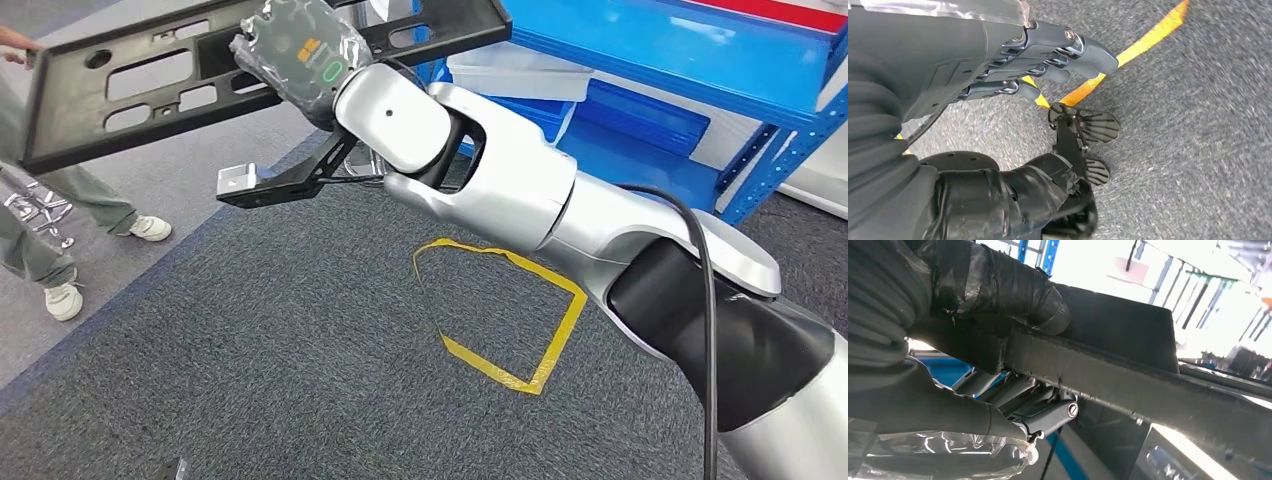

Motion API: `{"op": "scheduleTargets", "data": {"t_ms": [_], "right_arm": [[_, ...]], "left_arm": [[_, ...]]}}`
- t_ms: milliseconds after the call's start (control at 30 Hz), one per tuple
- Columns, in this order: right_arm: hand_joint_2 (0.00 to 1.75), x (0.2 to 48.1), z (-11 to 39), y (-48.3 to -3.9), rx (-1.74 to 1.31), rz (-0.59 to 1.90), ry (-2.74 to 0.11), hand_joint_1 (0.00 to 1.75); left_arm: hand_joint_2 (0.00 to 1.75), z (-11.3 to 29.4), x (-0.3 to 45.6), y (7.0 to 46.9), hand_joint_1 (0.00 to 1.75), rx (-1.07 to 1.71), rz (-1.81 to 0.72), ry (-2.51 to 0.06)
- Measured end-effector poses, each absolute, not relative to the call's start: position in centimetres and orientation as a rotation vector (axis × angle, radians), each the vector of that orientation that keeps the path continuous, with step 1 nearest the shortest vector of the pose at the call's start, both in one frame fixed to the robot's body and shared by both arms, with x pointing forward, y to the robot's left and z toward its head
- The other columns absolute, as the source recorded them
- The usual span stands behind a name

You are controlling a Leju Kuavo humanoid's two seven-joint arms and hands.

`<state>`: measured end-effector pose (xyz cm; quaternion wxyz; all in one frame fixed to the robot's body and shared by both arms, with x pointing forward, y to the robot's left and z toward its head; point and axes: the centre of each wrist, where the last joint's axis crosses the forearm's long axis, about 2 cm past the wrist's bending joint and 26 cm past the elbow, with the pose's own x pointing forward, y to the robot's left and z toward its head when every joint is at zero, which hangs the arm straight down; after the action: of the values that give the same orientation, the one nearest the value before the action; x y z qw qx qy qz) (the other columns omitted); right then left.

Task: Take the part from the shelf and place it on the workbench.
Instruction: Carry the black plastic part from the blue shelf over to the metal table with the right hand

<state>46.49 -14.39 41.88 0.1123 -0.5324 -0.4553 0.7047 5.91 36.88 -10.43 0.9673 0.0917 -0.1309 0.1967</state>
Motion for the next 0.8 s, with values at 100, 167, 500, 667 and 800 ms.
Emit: {"op": "scheduleTargets", "data": {"t_ms": [100,167,500,667,800], "right_arm": [[1.75,47.3,43.6,-15.5,-1.61,2.033,-1.284,1.75],[1.75,47.7,44.4,-16.1,-1.629,2.013,-1.253,1.75],[1.75,49.0,45.8,-18.5,-1.646,1.947,-1.145,1.75],[1.75,49.2,46.7,-19.2,-1.662,1.925,-1.116,1.75],[1.75,49.3,47.0,-19.4,-1.654,1.917,-1.103,1.75]], "left_arm": [[1.75,-10.4,6.0,36.9,0.0,0.184,0.402,-0.268],[1.75,-10.4,6.0,36.9,0.0,0.181,0.405,-0.271],[1.75,-10.5,5.9,36.6,0.0,0.168,0.413,-0.262],[1.75,-10.5,5.9,36.5,0.0,0.171,0.416,-0.25],[1.75,-10.6,5.4,36.5,0.0,0.162,0.43,-0.217]]}}
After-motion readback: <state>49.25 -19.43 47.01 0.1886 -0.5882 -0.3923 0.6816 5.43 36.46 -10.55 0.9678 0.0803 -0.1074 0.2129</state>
